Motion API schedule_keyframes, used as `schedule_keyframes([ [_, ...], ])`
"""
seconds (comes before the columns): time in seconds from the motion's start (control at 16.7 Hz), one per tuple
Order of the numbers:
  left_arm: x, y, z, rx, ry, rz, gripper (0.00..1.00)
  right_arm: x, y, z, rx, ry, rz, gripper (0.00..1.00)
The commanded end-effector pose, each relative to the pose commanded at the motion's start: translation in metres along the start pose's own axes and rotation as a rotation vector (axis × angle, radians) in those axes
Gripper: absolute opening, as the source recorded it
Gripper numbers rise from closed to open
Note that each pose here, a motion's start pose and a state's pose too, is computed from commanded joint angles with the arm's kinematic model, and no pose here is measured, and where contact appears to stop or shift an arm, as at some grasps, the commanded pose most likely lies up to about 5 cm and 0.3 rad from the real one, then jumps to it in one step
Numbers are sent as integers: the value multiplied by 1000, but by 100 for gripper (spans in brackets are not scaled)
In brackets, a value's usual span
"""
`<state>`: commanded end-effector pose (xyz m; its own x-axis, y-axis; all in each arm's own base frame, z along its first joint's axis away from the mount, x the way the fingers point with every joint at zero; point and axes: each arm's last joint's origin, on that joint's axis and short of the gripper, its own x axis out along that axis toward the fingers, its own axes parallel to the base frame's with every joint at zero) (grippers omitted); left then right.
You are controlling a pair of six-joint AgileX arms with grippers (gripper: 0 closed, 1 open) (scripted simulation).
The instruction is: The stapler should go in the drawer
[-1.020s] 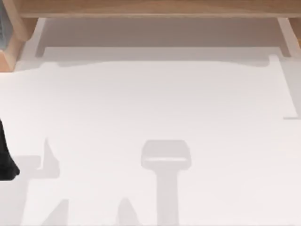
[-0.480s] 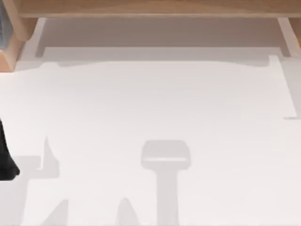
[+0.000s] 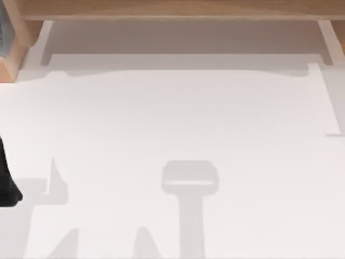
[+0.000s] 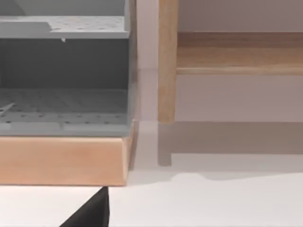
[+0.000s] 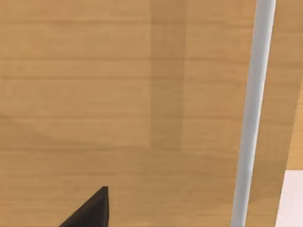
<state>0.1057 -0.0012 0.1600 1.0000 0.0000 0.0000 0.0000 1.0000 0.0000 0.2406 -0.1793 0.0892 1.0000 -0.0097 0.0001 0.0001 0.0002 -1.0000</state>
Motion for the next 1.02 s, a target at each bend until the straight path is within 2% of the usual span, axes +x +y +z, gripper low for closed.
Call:
schedule_keyframes([
  [0.36,0,0,0,0,0,0,100,9,0,0,0,0,0,100],
  [1.02,0,0,0,0,0,0,100,9,0,0,0,0,0,17],
])
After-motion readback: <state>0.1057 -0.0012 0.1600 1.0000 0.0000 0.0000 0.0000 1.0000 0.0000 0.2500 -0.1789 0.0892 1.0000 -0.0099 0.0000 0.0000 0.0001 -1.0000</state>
